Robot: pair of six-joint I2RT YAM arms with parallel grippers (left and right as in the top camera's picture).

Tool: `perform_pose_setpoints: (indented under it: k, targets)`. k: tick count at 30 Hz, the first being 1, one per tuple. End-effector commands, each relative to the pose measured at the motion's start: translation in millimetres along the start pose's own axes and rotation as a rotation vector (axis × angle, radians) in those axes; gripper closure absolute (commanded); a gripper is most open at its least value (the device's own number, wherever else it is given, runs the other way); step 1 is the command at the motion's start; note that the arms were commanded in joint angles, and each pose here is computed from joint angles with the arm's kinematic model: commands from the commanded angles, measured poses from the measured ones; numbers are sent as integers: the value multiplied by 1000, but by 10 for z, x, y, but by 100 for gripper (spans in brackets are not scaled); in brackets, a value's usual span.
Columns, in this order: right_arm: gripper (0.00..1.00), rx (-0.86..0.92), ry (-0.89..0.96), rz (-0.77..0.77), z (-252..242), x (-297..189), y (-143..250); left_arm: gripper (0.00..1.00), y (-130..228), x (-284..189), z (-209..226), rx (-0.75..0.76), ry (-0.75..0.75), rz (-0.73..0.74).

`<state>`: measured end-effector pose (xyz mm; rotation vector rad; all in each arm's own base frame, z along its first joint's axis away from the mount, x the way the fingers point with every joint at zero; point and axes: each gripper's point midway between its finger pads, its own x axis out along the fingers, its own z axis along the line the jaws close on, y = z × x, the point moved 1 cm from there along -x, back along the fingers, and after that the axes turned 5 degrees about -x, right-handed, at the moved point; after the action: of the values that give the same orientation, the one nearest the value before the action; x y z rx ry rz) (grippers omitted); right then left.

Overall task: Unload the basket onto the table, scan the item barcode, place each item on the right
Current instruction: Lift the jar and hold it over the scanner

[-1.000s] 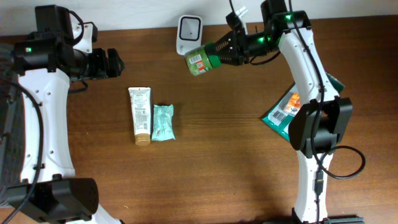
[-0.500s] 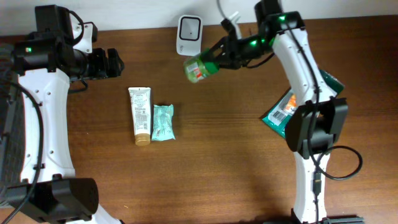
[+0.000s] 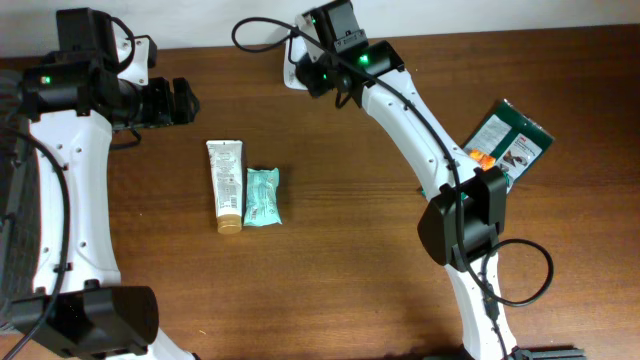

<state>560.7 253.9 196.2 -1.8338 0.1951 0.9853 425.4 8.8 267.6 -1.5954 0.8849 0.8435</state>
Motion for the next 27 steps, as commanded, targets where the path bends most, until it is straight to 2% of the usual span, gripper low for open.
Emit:
perform_pose_setpoints:
  k: [1, 7, 12, 16, 27]
  targets:
    - [62, -195, 139, -108, -228, -61, -327, 1, -44, -58, 3, 12, 0, -21]
    - [62, -486, 264, -294, -323, 135, -735, 1, -44, -58, 3, 12, 0, -21]
    - [61, -694, 344, -305, -413, 339, -738, 1, -44, -58, 3, 12, 0, -21]
    - [62, -748, 366, -279, -480, 437, -667, 1, -44, -58, 3, 12, 0, -21]
    - [61, -744, 374, -272, -553, 436, -645, 1, -44, -58, 3, 12, 0, -21]
